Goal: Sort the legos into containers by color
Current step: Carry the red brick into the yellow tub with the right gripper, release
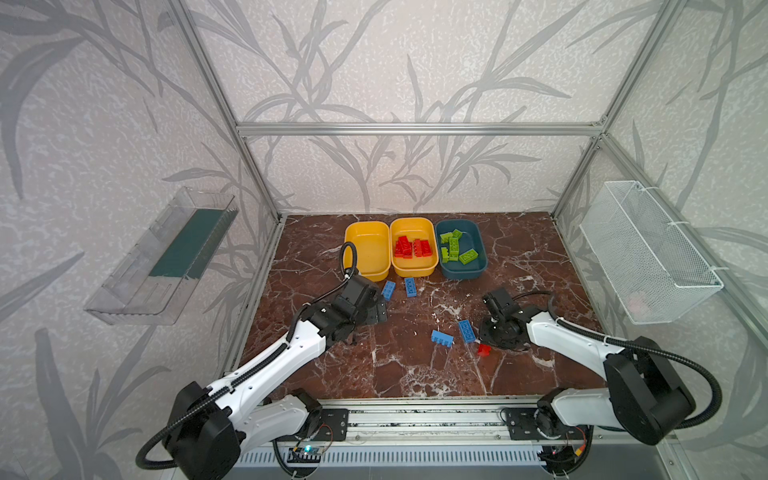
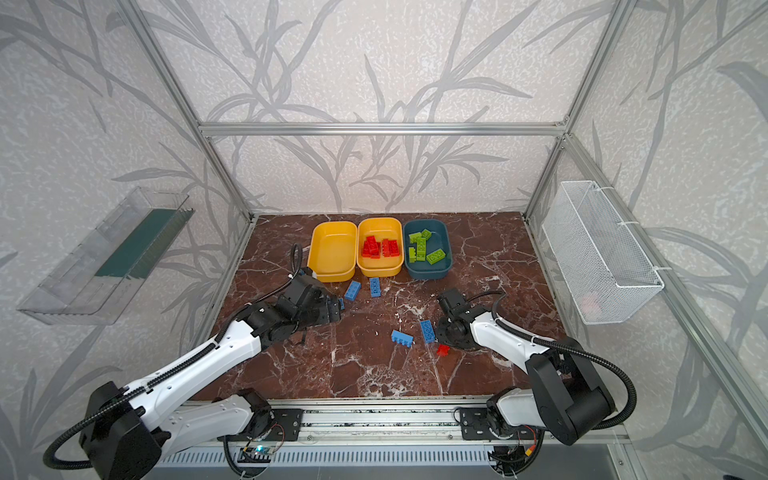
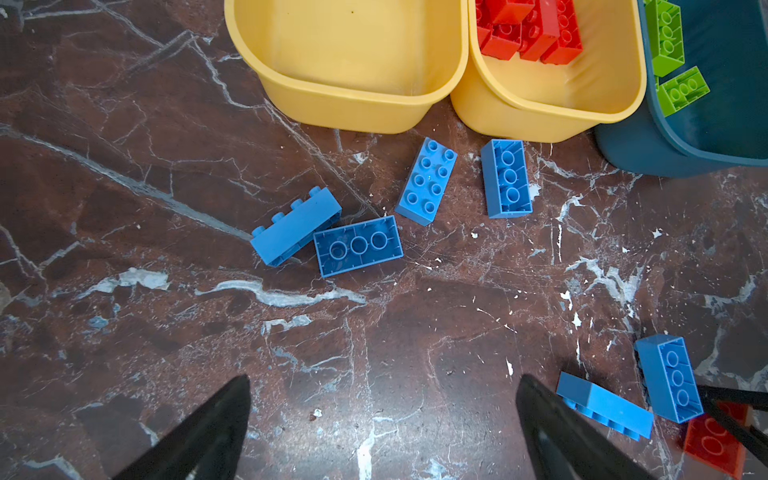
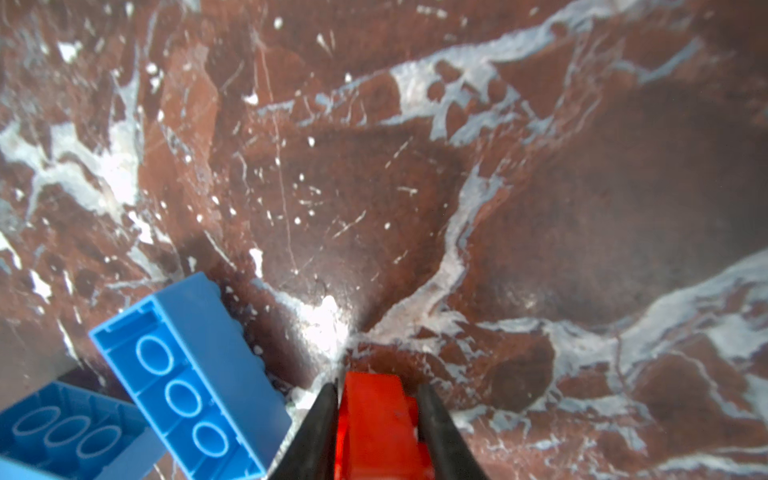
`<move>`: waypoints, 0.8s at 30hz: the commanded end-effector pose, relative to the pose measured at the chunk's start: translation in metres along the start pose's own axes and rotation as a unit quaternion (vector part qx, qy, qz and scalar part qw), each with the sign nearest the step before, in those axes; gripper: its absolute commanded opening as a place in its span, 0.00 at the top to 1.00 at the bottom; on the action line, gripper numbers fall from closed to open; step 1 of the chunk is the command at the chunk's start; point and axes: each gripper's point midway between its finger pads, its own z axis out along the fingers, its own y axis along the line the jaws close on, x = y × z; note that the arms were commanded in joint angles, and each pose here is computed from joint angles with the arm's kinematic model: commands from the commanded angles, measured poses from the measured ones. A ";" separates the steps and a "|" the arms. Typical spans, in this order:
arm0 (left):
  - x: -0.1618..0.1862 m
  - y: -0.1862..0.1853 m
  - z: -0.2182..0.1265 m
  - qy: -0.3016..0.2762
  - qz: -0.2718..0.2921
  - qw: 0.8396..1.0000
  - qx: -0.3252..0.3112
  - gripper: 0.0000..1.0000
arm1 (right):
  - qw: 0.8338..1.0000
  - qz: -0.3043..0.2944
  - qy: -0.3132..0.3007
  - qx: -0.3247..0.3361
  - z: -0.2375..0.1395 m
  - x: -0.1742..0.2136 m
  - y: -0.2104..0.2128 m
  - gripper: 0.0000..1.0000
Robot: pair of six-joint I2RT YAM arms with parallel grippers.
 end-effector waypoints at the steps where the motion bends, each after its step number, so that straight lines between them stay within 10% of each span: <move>1: -0.006 0.003 -0.002 -0.012 0.003 1.000 -0.005 0.01 | 1.000 -0.004 -0.004 -0.014 -0.015 -0.006 0.009 0.75; 24: -0.005 0.021 -0.004 -0.016 -0.013 0.999 -0.039 0.01 | 0.971 -0.113 -0.121 -0.173 -0.079 -0.159 0.178 0.81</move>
